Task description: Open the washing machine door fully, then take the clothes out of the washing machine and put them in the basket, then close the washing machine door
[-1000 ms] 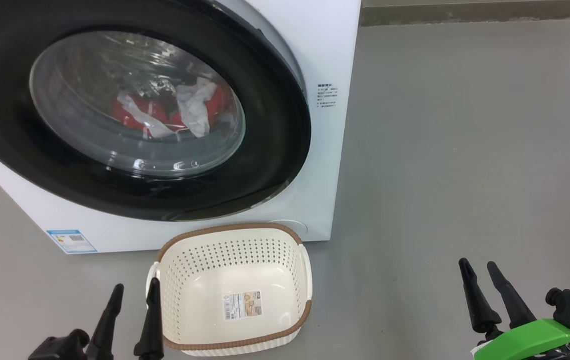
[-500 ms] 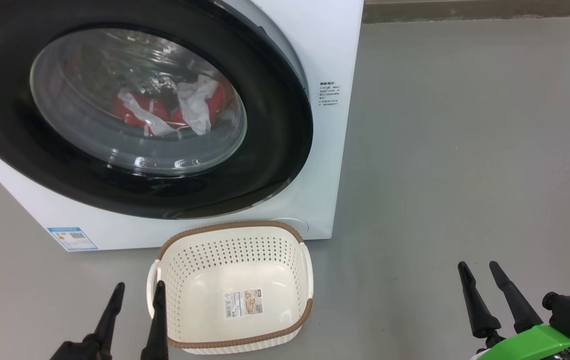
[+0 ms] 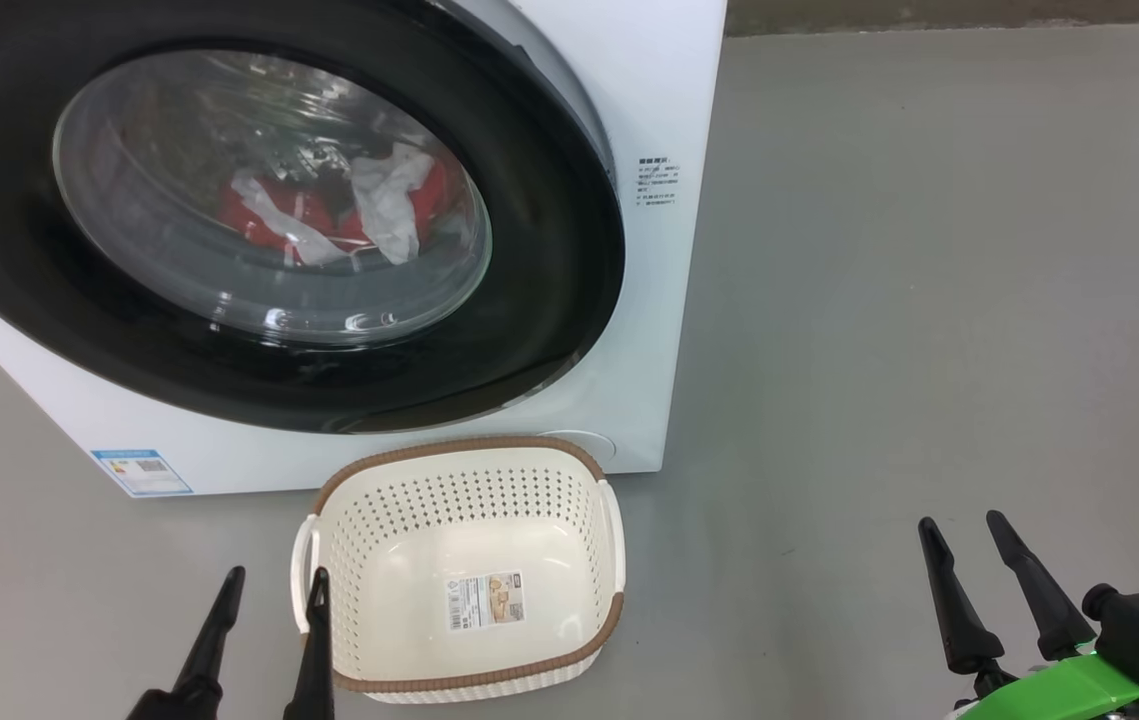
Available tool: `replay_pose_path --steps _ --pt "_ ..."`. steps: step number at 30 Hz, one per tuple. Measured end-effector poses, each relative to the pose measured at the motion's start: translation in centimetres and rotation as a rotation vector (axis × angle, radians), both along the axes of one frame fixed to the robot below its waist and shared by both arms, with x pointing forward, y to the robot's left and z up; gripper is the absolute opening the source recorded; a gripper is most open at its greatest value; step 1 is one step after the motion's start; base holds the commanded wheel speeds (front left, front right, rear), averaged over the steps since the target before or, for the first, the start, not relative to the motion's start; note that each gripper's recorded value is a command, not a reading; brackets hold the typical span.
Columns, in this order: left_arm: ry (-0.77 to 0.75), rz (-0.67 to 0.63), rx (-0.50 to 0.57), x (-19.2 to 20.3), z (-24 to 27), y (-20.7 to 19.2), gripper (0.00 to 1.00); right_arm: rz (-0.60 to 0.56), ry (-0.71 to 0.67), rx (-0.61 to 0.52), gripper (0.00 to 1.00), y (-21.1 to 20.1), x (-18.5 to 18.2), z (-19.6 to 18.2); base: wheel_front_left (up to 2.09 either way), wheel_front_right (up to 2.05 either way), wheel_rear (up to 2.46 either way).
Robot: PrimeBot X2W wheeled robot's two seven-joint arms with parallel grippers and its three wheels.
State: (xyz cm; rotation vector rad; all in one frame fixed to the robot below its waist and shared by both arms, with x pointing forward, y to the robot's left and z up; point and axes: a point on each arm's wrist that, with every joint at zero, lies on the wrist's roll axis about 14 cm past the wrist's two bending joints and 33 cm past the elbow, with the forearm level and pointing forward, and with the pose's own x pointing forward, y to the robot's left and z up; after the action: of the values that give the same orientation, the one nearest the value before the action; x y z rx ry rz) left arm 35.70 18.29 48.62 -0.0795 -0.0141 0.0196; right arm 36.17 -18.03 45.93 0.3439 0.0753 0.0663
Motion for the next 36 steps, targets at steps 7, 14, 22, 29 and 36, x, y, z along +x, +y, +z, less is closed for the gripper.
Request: replay_pose_path --steps 7,14,22,29,36 --pt "0.003 0.004 0.002 0.1 -0.1 0.2 1.00 -0.041 0.004 0.008 1.00 -1.0 -0.6 -0.2 0.00 0.00 0.00" --pt "0.020 0.004 -0.008 0.0 -0.6 0.2 1.00 -0.070 0.009 0.010 1.00 -1.8 -1.0 -0.3 0.00 0.00 0.00" --pt "0.033 -0.002 -0.016 0.1 -1.1 0.1 1.00 -0.071 0.002 0.009 1.00 -1.7 -0.8 -0.2 0.00 0.00 0.00" --pt "0.038 0.001 -0.015 0.2 -1.2 0.2 1.00 -0.055 -0.032 0.041 0.00 -1.0 0.2 0.9 0.00 0.00 0.00" --pt "0.011 -0.007 -0.024 1.4 -0.5 -0.1 1.00 -0.031 -0.159 0.139 0.00 0.5 4.4 4.8 0.00 0.00 0.00"
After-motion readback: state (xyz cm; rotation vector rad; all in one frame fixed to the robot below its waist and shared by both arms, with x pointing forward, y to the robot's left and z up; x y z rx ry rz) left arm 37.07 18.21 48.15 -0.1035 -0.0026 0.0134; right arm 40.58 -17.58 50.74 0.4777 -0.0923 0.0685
